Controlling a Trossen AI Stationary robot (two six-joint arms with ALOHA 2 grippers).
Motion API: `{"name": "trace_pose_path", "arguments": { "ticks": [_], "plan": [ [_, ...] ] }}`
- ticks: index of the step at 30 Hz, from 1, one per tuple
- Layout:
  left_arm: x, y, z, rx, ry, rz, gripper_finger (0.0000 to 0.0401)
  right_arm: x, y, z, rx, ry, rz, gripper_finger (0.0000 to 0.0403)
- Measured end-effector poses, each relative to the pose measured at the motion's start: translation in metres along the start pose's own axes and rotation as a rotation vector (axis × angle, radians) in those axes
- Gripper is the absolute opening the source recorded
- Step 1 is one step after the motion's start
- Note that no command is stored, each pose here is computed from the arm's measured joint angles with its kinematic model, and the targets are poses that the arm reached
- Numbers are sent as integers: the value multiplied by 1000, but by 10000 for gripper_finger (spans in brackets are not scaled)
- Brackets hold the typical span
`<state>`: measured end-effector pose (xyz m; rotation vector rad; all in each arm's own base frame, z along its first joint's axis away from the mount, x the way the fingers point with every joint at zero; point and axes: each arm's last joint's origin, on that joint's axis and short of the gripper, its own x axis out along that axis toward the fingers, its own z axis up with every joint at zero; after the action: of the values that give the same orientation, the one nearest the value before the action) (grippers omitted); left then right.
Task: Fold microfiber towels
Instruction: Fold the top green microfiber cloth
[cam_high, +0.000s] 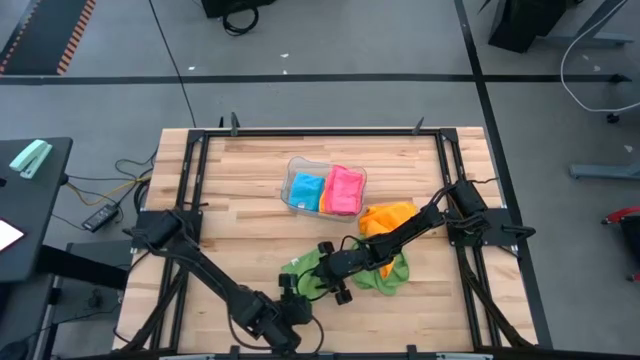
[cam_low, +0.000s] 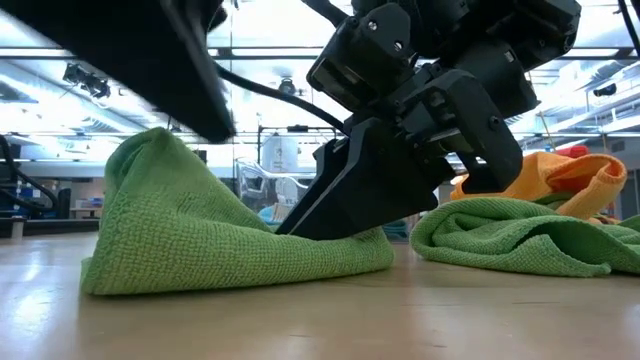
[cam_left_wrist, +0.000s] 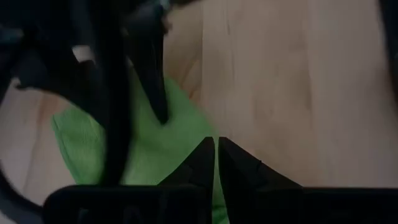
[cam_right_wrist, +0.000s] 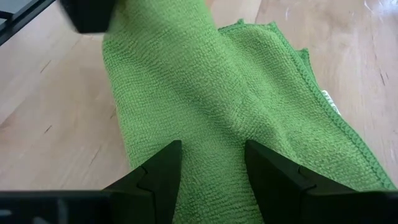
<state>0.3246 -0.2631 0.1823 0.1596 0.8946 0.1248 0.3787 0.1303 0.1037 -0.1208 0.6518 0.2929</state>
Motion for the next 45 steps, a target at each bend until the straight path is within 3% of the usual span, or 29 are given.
{"name": "trace_pose_path", "arguments": {
  "ticks": [9,23,30,35,45],
  "plan": [
    [8,0,-23,-14,156,74,25,0,0,0,4,5,0,186],
    [32,-13,-45,34,221,125,16,0,0,-1,14,7,0,186],
    [15,-4,-43,43,285,103,16,0,0,0,24,5,0,186],
    [-11,2,-28,18,231,56,12,0,0,0,27,6,0,186],
    [-10,3,-20,62,167,46,23,0,0,0,20,6,0,186]
  ]
}}
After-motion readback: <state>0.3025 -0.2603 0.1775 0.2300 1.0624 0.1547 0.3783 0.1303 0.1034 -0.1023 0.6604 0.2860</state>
